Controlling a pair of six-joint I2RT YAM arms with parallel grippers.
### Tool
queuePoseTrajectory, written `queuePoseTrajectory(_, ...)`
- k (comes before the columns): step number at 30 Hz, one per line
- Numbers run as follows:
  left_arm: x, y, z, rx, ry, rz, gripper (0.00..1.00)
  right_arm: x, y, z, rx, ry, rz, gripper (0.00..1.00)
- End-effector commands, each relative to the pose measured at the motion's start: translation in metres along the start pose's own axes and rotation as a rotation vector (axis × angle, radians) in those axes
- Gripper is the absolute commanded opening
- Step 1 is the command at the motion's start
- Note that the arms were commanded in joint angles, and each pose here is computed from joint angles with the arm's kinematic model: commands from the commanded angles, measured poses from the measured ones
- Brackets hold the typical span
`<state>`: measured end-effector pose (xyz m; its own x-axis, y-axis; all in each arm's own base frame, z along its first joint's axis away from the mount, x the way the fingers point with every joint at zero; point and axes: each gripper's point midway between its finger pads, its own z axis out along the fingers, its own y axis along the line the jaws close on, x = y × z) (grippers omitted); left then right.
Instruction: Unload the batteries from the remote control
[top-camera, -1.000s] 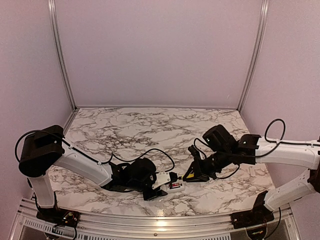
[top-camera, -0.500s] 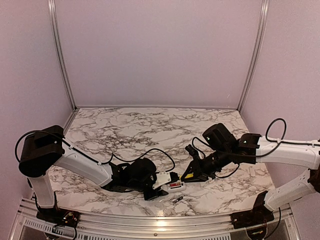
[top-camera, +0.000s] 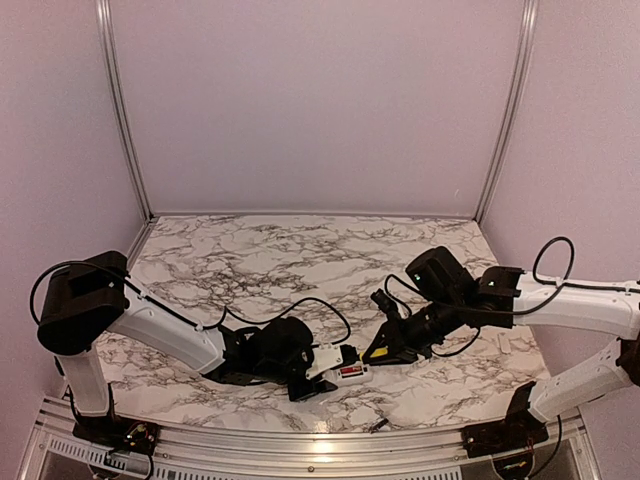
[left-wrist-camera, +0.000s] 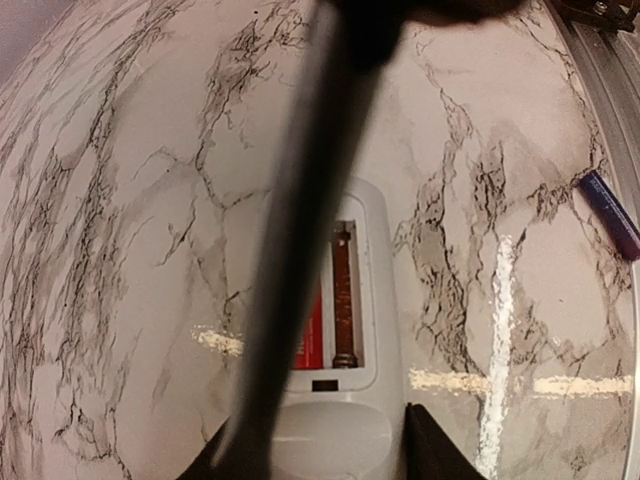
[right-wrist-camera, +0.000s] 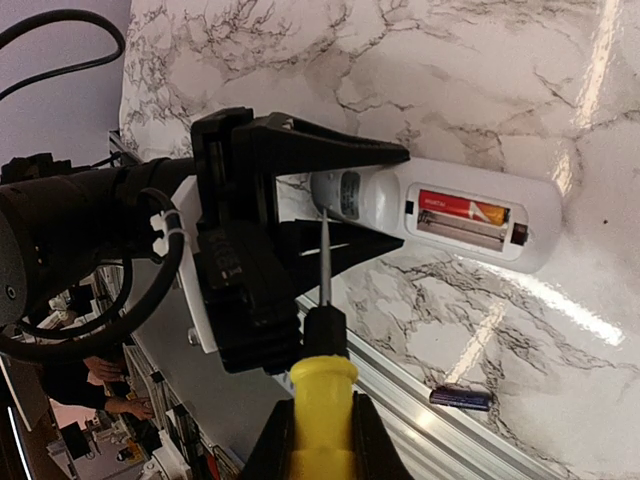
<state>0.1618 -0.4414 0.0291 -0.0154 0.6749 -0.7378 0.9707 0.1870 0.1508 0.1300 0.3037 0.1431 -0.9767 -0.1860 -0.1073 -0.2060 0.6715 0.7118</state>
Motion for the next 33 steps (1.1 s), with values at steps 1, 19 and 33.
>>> queuePoseTrajectory(1,-0.017,0.007,0.002,-0.030,-0.052,-0.010,0.00,-0.001,0.020,-0.011,-0.039,-0.013,-0.059,0.00)
queuePoseTrajectory(19,-0.020,0.008,-0.009,-0.037,-0.068,0.006,0.00,-0.007,0.000,-0.024,0.094,-0.060,-0.053,0.00)
queuePoseTrajectory(33,-0.040,0.033,-0.037,-0.170,-0.089,0.117,0.00,-0.032,0.003,-0.066,0.205,-0.229,-0.099,0.00)
